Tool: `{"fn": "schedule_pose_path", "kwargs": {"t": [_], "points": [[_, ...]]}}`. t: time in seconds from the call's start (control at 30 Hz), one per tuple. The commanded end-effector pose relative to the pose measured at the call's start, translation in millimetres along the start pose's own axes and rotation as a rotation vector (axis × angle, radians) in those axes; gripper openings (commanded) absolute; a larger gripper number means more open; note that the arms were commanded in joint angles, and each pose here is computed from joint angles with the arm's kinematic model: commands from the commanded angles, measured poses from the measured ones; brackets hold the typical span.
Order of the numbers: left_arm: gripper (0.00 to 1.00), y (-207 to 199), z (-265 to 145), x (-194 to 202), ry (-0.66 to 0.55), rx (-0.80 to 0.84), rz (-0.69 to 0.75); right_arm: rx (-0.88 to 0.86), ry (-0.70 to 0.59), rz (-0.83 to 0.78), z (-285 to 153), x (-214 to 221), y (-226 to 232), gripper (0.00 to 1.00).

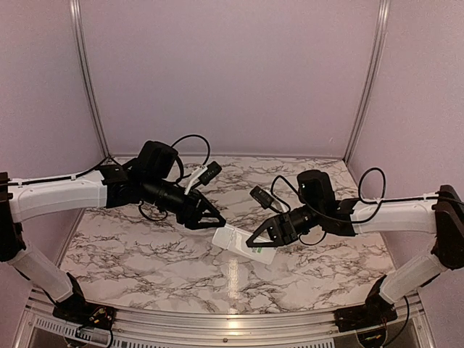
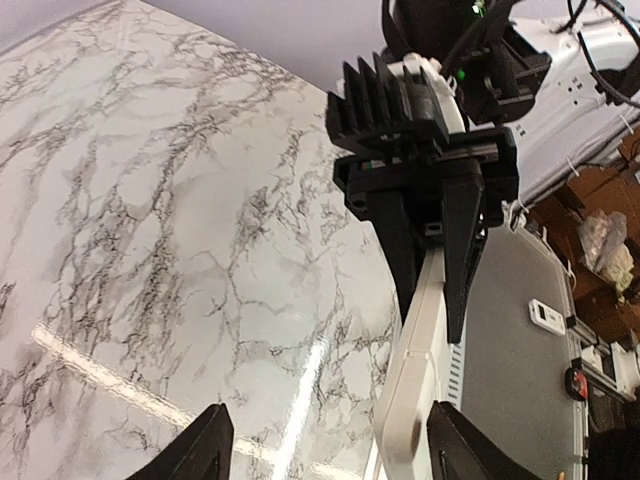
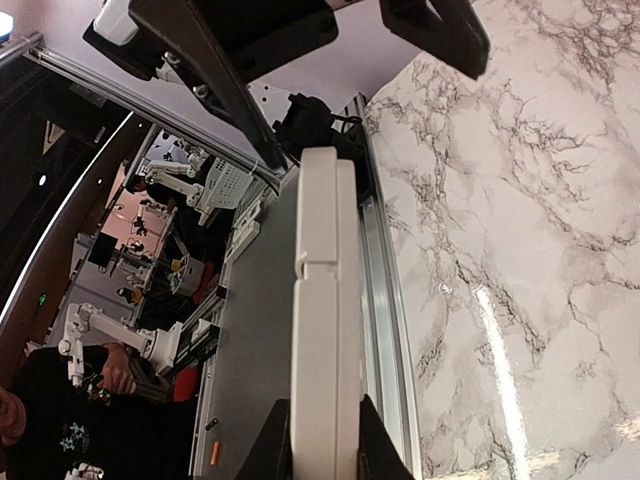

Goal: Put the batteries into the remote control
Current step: Press the battery cover on the remote control.

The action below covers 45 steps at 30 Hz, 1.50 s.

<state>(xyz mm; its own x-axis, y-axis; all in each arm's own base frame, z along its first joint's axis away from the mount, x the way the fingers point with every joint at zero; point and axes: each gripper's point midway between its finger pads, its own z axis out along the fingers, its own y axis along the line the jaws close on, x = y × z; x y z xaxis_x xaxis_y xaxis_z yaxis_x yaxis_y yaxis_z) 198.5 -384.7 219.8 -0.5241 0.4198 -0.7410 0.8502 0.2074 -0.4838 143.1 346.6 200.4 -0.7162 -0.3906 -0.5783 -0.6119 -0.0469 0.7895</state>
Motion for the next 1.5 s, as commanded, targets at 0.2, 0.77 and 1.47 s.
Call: {"fn": "schedule_pose_path", "kwargs": {"t": [0.2,0.77,1.47], "points": [[0.68,26,-43,-43,-0.285,-0.239,-0.009,0.012,-0.183,0.067,-22,-39,-22,0.00],[0.44,40,-18,-29,-0.218,-0.302,-0.028,0.004,-0.248,0.104,-24,-60,-31,0.00],[0.12,33,10,-13,-0.121,-0.273,-0.001,-0.043,-0.258,0.069,-28,-65,-14,0.00]]}}
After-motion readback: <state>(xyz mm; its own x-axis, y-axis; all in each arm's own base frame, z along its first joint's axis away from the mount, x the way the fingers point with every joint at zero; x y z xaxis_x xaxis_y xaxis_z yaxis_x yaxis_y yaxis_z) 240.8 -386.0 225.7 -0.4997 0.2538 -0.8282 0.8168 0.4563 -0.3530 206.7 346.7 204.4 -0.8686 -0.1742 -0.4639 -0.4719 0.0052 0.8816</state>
